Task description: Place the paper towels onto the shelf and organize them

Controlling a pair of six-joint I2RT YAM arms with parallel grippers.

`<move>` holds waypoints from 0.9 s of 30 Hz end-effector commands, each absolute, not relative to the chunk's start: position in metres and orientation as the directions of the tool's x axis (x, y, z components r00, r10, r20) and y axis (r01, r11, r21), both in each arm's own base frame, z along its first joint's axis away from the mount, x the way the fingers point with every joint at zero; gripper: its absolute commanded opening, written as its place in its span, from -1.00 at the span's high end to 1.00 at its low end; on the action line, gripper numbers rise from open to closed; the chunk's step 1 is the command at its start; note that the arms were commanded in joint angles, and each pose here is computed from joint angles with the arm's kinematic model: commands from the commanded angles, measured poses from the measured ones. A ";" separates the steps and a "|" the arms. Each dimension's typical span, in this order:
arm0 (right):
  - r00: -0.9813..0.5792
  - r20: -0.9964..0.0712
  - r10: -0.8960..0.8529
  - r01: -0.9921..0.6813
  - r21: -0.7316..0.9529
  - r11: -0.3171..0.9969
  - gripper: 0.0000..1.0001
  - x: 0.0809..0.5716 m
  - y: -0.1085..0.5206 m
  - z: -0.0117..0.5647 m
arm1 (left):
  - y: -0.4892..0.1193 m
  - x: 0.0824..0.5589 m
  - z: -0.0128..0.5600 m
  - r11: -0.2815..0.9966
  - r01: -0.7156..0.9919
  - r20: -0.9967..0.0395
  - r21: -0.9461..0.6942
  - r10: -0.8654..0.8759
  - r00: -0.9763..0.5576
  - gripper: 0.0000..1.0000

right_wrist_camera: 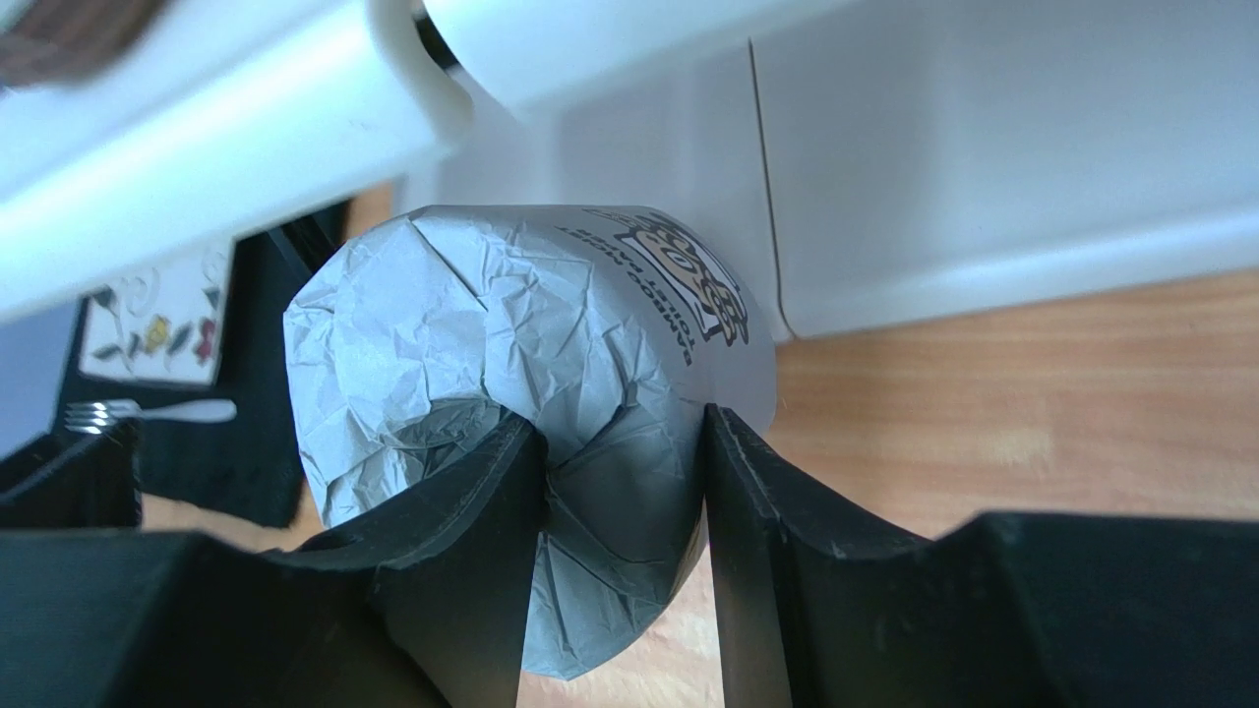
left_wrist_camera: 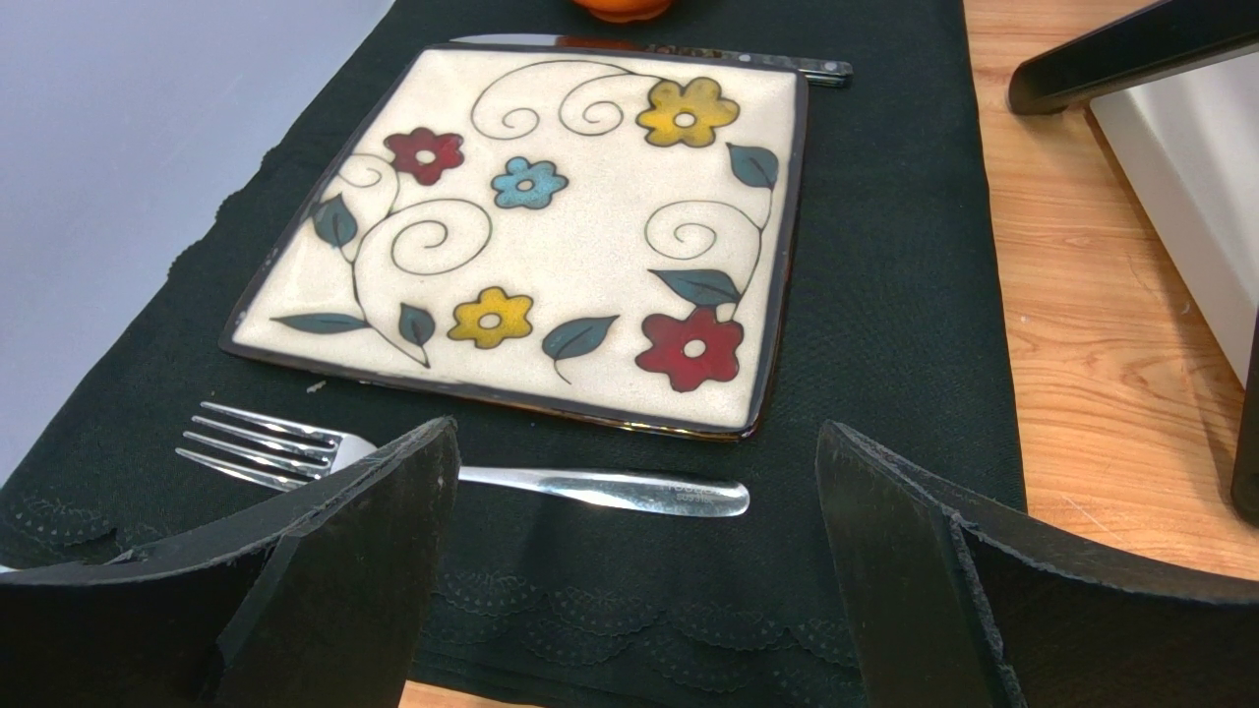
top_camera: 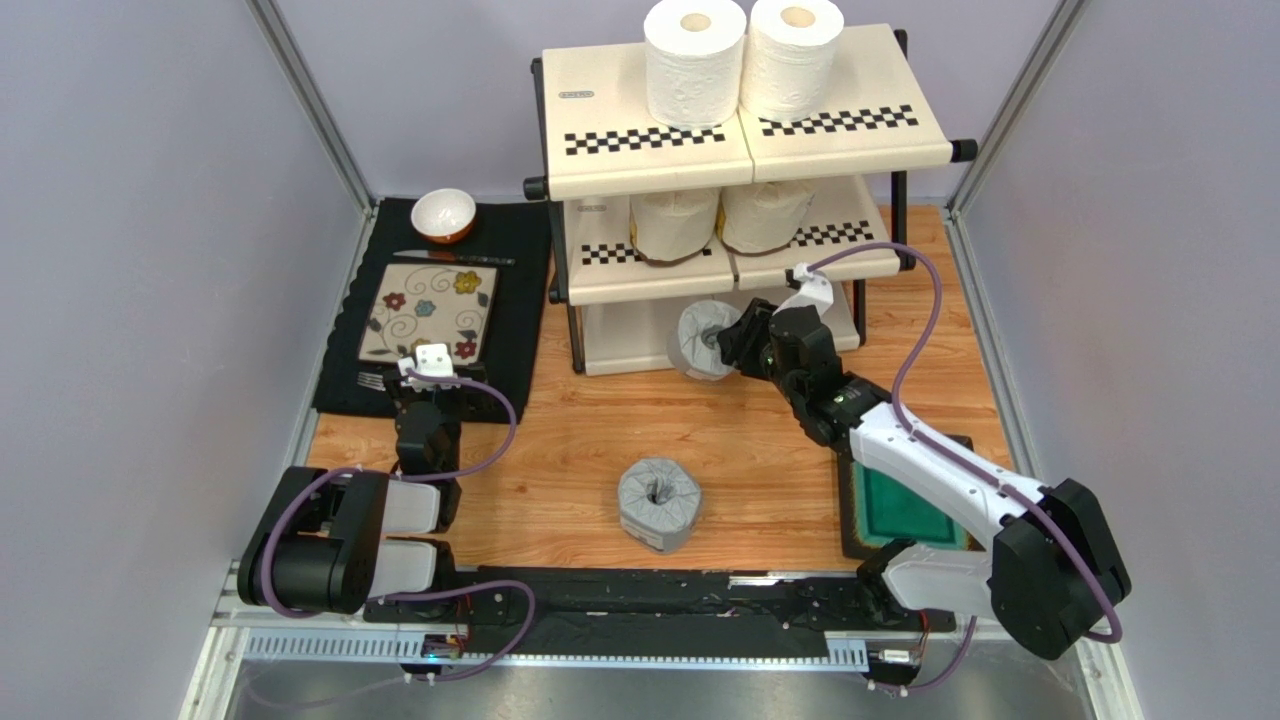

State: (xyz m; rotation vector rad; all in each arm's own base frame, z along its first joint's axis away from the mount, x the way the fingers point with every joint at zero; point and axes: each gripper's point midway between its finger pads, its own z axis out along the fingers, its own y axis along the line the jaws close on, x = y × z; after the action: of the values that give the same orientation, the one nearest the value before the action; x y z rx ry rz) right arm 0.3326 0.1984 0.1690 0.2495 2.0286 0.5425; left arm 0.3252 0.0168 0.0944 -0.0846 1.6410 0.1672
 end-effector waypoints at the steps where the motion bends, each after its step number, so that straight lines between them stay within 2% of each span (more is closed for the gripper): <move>1: -0.295 -0.796 0.528 -0.103 0.576 0.811 0.12 0.358 0.203 0.219 | 0.024 0.255 0.022 0.984 -0.140 -0.958 0.110 0.068 -0.280 -0.98; 16: -0.224 -0.765 0.603 -0.078 0.631 0.772 0.15 0.380 0.207 0.189 | 0.024 0.255 0.022 0.984 -0.138 -0.958 0.110 0.068 -0.279 -0.98; 27: -0.126 -0.755 0.643 -0.099 0.655 0.749 0.14 0.384 0.200 0.197 | 0.024 0.255 0.022 0.984 -0.138 -0.958 0.110 0.068 -0.279 -0.98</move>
State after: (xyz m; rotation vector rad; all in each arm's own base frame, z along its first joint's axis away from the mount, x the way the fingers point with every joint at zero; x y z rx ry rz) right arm 0.3720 0.2047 0.1522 0.3755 1.7854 0.6100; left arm 0.3252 0.0168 0.0944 -0.0849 1.6410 0.1675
